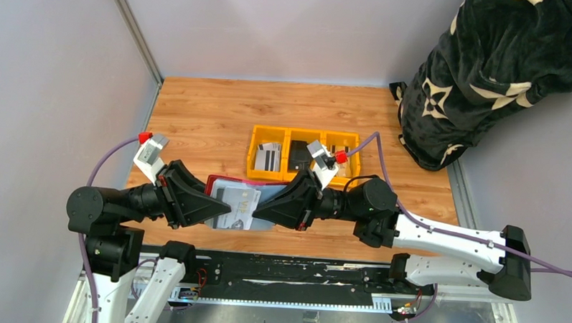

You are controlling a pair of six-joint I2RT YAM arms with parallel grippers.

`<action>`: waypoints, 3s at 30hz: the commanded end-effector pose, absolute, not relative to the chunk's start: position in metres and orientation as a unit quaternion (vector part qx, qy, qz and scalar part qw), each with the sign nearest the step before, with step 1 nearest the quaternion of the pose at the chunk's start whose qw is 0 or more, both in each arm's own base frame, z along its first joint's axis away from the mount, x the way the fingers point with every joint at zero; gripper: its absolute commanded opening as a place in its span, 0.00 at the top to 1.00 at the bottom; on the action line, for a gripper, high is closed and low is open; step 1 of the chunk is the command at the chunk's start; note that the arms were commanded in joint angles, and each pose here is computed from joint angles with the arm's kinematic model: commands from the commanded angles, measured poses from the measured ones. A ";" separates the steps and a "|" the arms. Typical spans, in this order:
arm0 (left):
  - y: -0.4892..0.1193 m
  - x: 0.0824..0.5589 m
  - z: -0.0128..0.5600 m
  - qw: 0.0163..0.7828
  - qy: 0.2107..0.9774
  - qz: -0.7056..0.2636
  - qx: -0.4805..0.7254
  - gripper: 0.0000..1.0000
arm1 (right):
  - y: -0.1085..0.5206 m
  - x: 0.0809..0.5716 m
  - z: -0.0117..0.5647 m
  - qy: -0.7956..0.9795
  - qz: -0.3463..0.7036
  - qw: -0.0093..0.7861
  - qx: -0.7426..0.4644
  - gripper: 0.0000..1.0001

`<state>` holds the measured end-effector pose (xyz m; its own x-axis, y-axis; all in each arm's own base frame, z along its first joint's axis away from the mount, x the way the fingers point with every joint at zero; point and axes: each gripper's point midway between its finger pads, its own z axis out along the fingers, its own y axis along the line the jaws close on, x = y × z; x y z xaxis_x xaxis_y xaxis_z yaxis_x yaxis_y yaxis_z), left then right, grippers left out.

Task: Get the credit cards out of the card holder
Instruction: Remove the credit card from the card holder, then place the credit card in the storage box.

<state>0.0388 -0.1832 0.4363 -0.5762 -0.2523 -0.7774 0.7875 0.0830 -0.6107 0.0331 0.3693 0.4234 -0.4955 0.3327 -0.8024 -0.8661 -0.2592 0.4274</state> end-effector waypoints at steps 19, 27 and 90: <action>-0.182 0.030 0.445 0.429 0.603 -0.628 0.240 0.78 | 0.362 0.036 0.433 0.439 0.742 0.416 -0.288 1.00; -0.182 0.030 0.447 0.428 0.603 -0.630 0.238 0.74 | 0.362 0.029 0.434 0.428 0.752 0.403 -0.299 1.00; -0.174 0.037 0.401 0.509 0.600 -0.507 0.351 1.00 | 0.412 0.378 0.125 0.882 0.359 0.277 -0.126 1.00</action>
